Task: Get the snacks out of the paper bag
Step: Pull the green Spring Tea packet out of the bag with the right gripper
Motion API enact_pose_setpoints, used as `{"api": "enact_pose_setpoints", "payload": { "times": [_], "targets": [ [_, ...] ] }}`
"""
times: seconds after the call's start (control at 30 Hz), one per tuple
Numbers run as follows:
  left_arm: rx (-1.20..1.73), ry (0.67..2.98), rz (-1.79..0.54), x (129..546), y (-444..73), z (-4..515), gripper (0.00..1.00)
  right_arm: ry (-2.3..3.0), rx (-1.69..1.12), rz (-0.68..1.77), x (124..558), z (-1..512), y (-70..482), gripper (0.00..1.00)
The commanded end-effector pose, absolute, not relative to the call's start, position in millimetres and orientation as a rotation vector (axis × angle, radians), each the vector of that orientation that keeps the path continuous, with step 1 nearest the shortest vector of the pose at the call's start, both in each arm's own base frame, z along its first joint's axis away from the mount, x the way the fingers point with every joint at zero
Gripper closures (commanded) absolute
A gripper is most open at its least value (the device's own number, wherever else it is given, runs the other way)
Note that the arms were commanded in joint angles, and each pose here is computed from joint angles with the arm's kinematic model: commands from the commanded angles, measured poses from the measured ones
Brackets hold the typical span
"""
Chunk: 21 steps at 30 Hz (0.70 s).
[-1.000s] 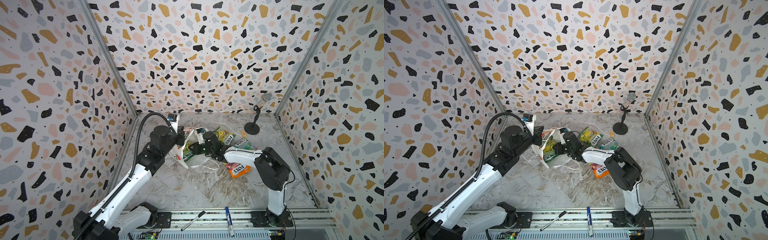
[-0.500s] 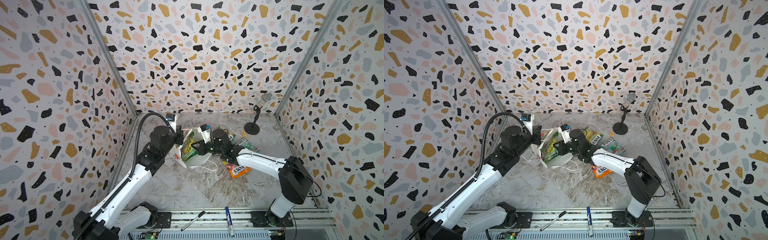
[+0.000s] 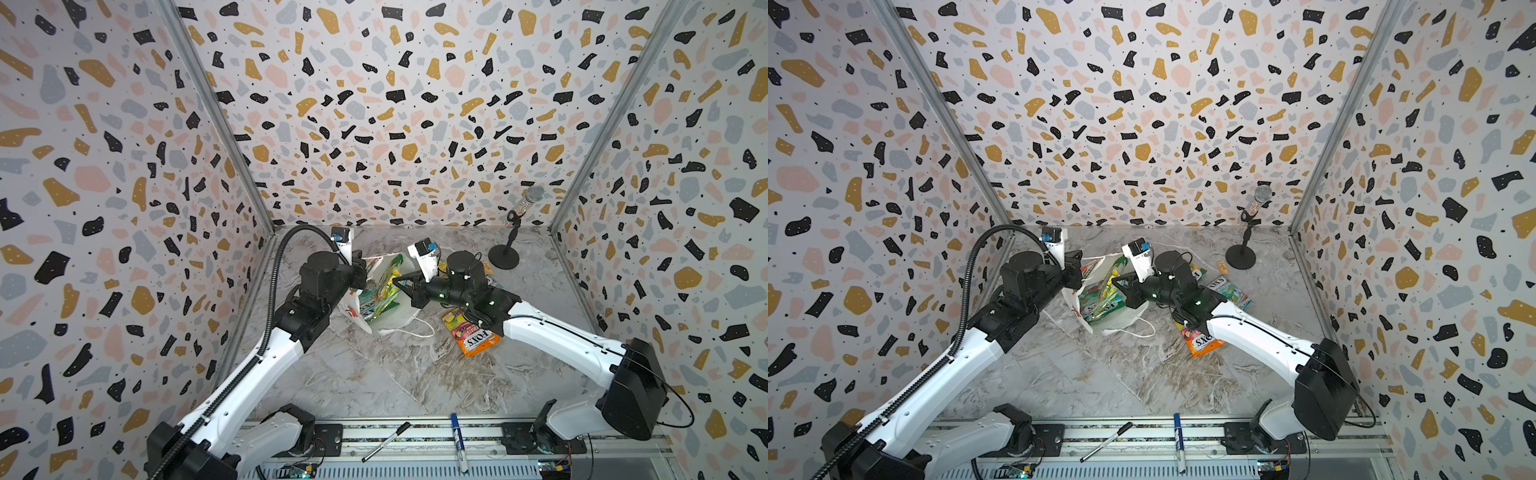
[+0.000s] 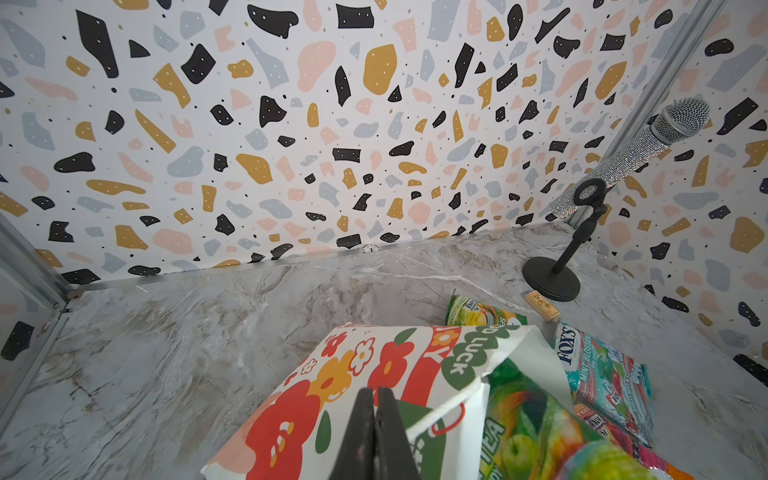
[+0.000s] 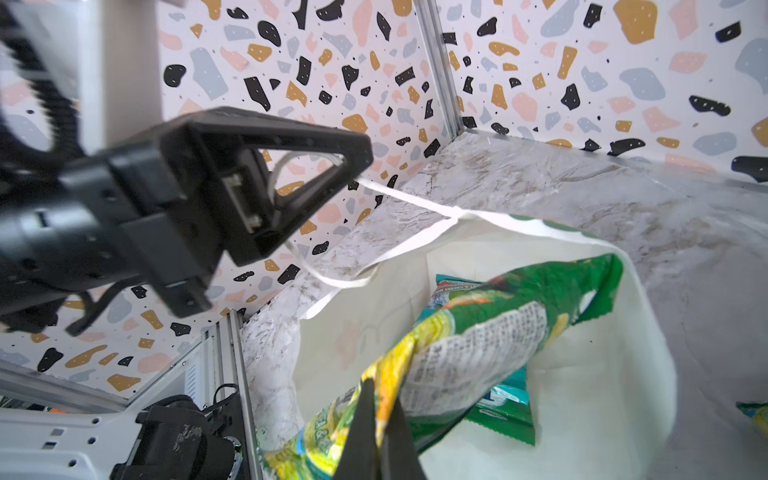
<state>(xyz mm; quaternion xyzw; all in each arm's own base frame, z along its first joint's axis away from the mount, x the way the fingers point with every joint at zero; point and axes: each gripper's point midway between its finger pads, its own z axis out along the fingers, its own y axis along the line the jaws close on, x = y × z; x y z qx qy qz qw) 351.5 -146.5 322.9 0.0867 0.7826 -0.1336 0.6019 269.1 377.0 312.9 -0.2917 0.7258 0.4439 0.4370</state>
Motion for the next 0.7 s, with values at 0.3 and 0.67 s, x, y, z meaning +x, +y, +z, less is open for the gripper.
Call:
{"api": "enact_pose_setpoints", "payload": {
  "times": [0.3,0.67],
  "targets": [
    [0.181,1.766,-0.299,351,-142,334,1.00,1.530,-0.634,1.014,245,415,324,1.00],
    [0.162,1.764,-0.262,350,-135,336,1.00,1.682,-0.391,0.739,290,392,262,1.00]
  ]
}}
